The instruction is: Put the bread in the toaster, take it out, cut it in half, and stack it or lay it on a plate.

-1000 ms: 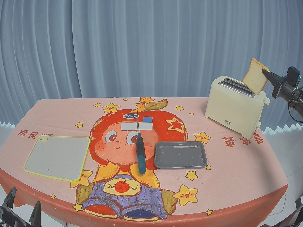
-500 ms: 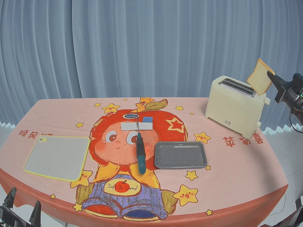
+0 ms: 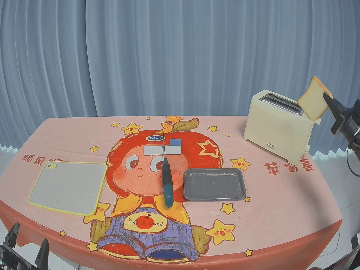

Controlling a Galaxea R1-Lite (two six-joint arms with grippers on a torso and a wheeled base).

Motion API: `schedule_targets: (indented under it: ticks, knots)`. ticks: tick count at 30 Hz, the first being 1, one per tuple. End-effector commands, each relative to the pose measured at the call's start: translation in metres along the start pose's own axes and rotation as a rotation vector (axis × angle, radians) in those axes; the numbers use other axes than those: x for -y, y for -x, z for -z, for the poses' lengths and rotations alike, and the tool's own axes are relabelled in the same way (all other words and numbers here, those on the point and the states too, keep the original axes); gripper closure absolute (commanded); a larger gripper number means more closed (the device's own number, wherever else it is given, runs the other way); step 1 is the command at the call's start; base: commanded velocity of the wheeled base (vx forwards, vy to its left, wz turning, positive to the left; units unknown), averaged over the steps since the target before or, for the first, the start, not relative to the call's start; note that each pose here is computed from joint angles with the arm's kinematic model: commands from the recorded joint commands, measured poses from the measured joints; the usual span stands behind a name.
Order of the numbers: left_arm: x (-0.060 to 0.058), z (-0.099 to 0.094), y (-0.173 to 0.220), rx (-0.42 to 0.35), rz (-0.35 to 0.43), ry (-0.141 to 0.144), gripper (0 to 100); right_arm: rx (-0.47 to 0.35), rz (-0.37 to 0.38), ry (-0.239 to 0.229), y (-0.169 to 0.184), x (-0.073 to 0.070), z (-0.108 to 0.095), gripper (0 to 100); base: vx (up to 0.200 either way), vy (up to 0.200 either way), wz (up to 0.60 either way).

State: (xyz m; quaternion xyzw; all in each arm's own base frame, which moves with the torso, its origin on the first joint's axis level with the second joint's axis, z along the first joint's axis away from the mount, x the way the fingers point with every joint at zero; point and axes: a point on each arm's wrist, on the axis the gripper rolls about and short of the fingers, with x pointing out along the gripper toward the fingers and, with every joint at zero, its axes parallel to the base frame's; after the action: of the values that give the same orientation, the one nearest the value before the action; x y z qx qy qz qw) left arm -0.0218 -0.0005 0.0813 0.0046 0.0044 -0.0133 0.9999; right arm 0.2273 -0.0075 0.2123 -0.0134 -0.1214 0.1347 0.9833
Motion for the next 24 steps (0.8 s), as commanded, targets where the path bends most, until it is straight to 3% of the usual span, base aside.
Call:
schedule_targets:
  ticks: [1,4,24]
  knots:
    - [0.0,0.005,-0.001,-0.017,0.0,0.001,0,-0.042,-0.006,-0.042,0.029,-0.011,0.005,100,0.0,0.0,0.0]
    - [0.0,0.005,-0.001,-0.017,0.0,0.001,0,-0.046,-0.006,-0.07,0.031,-0.013,0.006,100,0.0,0.0,0.0]
    - [0.0,0.005,-0.001,-0.017,0.0,0.001,0,-0.114,-0.025,-0.09,0.061,-0.025,0.02,100,0.0,0.0,0.0]
